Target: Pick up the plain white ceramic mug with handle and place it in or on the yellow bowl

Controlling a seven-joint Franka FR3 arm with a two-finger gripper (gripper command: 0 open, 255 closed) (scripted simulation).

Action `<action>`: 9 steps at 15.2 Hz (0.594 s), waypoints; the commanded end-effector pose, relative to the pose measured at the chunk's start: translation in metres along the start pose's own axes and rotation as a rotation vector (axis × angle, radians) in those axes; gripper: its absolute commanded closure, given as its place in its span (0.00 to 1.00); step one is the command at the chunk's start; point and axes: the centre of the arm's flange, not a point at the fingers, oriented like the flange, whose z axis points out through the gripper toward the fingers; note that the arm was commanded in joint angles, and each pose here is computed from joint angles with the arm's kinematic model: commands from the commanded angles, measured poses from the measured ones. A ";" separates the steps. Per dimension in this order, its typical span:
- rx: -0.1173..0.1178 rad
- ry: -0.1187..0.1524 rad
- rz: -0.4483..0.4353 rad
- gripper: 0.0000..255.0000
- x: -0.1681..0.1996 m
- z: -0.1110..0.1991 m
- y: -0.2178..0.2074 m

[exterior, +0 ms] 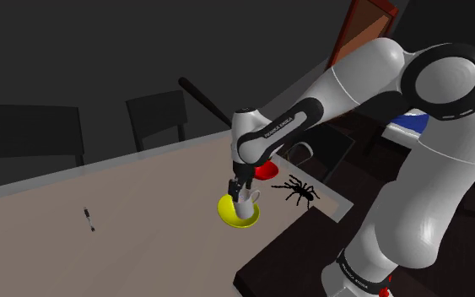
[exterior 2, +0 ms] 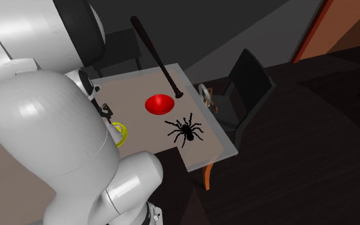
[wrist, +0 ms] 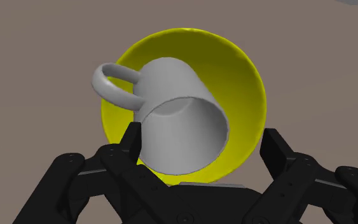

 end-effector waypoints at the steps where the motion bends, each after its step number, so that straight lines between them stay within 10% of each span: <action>1: 0.000 -0.001 0.000 0.00 -0.002 -0.024 0.001; 9: 0.000 -0.001 0.000 0.00 -0.002 -0.035 0.001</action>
